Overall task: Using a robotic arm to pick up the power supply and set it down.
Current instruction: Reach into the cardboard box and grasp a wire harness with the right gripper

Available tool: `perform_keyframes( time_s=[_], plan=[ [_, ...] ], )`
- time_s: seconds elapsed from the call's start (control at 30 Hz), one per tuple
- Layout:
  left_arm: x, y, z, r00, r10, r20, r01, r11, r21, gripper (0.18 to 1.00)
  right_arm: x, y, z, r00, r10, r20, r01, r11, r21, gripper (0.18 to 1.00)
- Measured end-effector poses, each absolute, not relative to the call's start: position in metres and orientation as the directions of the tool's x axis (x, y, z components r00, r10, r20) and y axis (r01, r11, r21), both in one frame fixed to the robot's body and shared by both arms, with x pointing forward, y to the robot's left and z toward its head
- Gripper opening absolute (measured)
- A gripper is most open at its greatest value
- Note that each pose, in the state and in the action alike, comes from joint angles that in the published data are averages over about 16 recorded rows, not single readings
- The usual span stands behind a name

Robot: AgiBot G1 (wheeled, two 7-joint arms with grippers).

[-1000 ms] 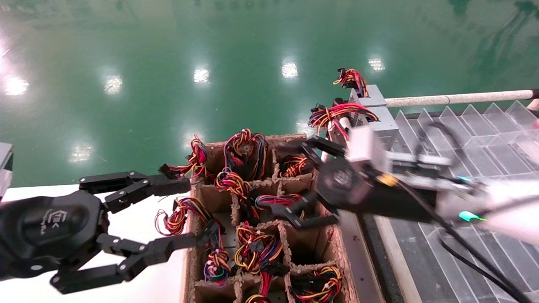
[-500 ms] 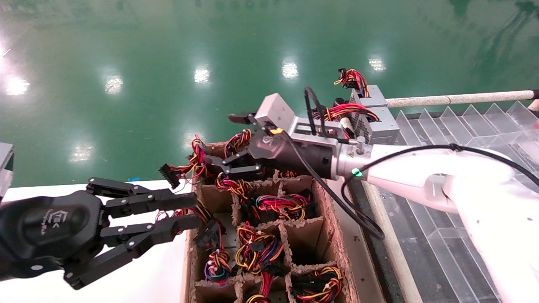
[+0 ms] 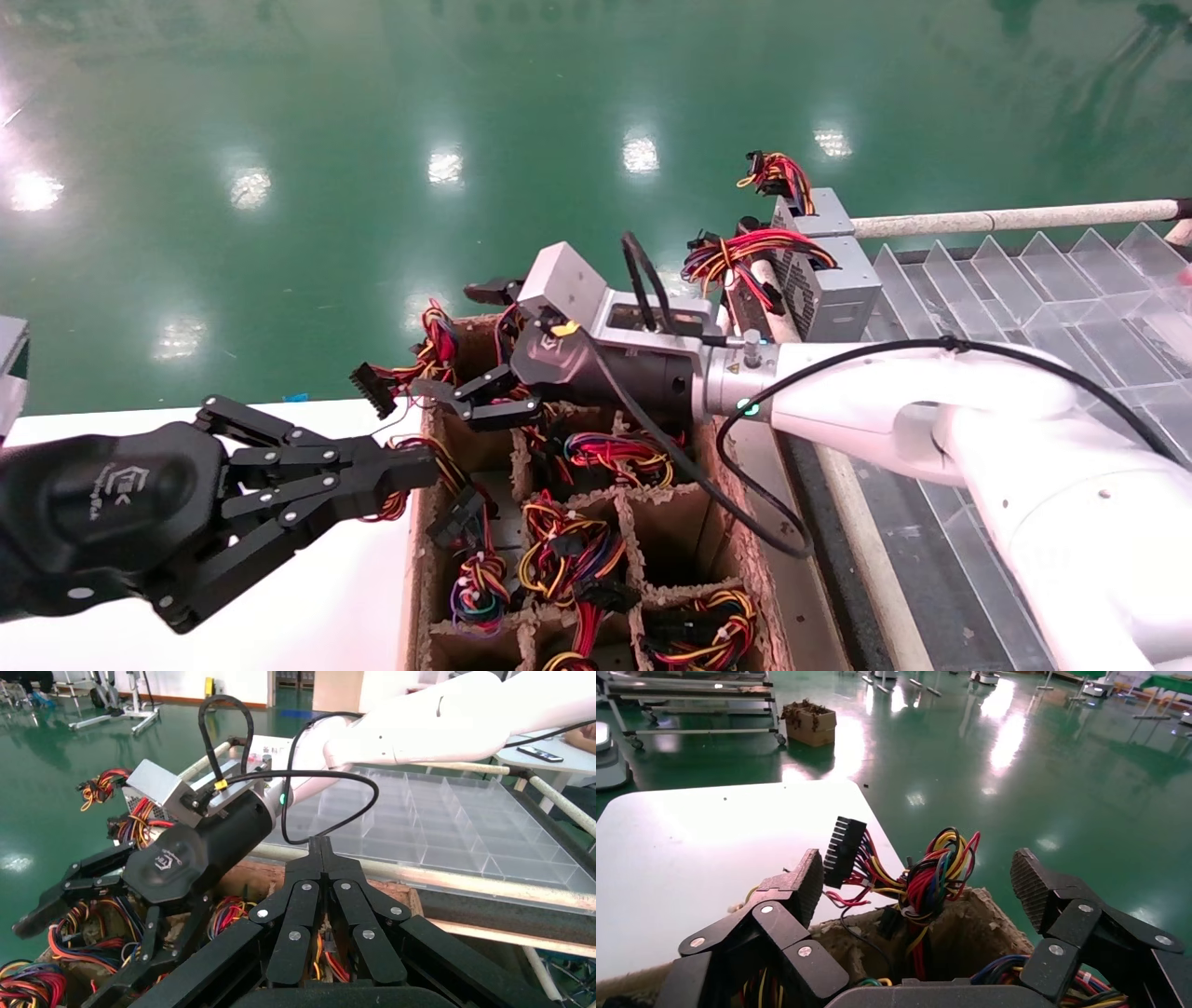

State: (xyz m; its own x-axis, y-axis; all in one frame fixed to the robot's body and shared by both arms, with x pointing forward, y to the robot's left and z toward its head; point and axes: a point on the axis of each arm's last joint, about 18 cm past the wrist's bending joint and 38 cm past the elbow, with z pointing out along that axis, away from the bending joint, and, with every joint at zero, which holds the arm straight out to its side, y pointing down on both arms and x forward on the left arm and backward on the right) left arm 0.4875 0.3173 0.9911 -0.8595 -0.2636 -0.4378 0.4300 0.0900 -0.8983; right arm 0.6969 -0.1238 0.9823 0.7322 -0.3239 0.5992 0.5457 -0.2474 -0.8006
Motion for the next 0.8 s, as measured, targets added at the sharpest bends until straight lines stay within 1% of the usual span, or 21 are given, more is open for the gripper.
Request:
perform_keyframes(
  time_s=[0.27, 0.47, 0.67, 0.8],
  plan=[
    [0.488, 0.317, 0.991, -0.86, -0.264, -0.438, 0.43, 0.09, -0.898, 0.194, 0.698, -0.115, 0.975, 0.735, -0.325, 0.595, 0.537, -0.258, -0.803, 0.926],
    [0.488, 0.317, 0.991, -0.86, -0.264, -0.438, 0.43, 0.09, -0.898, 0.191, 0.7, -0.112, 0.97, 0.738, -0.33, 0.589, 0.524, -0.269, -0.808, 0.844],
    [0.488, 0.317, 0.991, -0.86, -0.264, -0.438, 0.43, 0.09, -0.898, 0.191, 0.702, -0.111, 0.965, 0.74, -0.339, 0.581, 0.512, -0.277, -0.813, 0.727],
    [0.488, 0.317, 0.991, -0.86, -0.264, -0.438, 0.43, 0.09, -0.898, 0.191, 0.704, -0.111, 0.964, 0.74, -0.345, 0.577, 0.506, -0.28, -0.816, 0.621]
  ],
)
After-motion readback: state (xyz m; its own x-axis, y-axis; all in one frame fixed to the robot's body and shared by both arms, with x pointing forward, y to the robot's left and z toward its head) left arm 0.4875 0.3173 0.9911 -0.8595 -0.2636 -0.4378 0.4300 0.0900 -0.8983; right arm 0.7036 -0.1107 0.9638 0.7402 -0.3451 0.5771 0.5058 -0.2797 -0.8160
